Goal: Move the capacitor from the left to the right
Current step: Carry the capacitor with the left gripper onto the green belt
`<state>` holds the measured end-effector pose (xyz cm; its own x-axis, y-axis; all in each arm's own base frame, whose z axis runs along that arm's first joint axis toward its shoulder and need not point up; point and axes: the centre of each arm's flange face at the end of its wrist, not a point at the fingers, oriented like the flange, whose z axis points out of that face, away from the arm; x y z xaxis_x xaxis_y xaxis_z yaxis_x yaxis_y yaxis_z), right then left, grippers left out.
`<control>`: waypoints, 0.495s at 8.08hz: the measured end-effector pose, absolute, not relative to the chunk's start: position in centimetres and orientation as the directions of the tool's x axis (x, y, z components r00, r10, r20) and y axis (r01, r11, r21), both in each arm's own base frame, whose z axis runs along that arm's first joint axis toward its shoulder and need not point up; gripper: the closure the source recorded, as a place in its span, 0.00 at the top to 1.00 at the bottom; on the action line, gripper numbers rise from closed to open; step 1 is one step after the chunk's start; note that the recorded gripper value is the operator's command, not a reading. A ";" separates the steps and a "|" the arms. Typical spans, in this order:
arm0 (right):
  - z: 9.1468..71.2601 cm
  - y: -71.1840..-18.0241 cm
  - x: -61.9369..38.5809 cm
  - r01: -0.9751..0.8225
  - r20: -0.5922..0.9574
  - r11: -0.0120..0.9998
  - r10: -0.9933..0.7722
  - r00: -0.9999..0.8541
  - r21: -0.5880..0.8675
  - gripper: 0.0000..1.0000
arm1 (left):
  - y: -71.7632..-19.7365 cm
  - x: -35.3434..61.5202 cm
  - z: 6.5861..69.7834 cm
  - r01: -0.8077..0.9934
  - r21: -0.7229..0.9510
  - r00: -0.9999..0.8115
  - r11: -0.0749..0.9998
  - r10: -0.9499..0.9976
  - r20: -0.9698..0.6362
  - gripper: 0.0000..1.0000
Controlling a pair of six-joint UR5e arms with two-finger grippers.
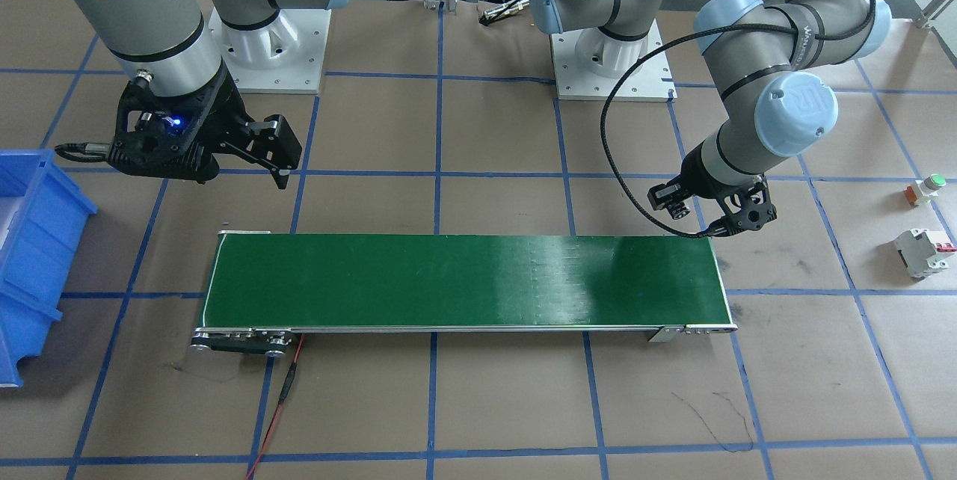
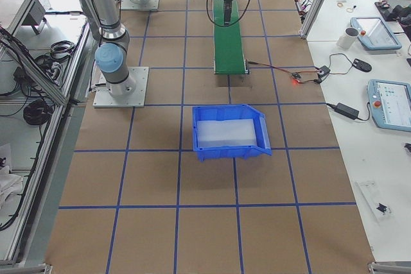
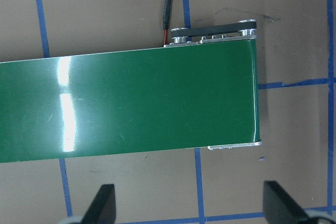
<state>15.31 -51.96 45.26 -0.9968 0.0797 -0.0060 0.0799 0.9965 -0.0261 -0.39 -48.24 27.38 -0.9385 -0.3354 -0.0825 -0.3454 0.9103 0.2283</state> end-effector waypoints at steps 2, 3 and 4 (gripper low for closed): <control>45.2 -52.0 15.3 0.079 -0.006 0.997 0.079 -0.997 -0.026 1.00 | -49.8 -1.5 27.8 -0.296 0.213 -0.955 0.931 -0.287 -0.073 0.00; 45.2 -52.0 15.3 0.080 -0.006 0.996 0.080 -0.997 -0.026 1.00 | -51.2 -2.6 28.5 -0.246 0.193 -0.969 0.950 -0.238 -0.066 0.00; 45.2 -52.0 15.3 0.081 -0.006 0.996 0.080 -0.997 -0.026 1.00 | -52.6 -3.6 29.1 -0.194 0.176 -0.981 0.965 -0.186 -0.061 0.00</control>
